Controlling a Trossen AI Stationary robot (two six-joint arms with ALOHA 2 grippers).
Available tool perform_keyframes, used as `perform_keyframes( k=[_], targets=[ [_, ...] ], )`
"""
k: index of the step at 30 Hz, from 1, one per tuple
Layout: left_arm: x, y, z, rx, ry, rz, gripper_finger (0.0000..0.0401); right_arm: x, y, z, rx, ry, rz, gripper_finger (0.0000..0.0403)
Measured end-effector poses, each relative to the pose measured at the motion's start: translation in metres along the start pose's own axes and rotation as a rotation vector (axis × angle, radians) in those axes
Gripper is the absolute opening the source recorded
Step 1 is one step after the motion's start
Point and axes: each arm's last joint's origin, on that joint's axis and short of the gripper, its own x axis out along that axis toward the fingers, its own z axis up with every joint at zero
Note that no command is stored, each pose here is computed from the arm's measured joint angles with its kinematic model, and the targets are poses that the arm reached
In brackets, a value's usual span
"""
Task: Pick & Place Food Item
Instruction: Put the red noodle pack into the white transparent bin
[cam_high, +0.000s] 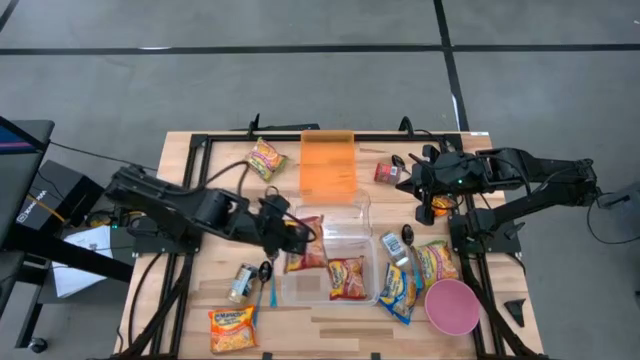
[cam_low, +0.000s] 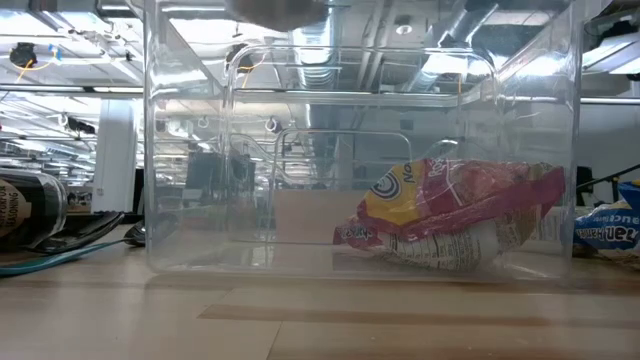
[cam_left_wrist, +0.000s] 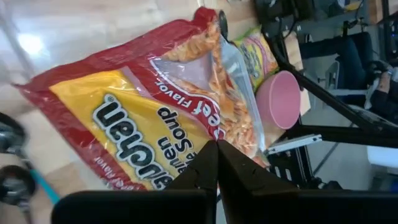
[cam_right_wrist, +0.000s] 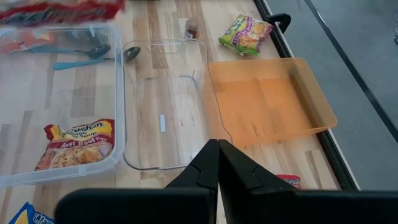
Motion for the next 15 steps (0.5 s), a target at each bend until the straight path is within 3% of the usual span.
perform_keyframes(
  k=[15],
  targets=[
    [0.055,-0.01,-0.026,-0.033,0.043,0.019,0.0,0.0,0.0,-0.002,-0.006,0.021,-0.001,0.0]
  ],
)
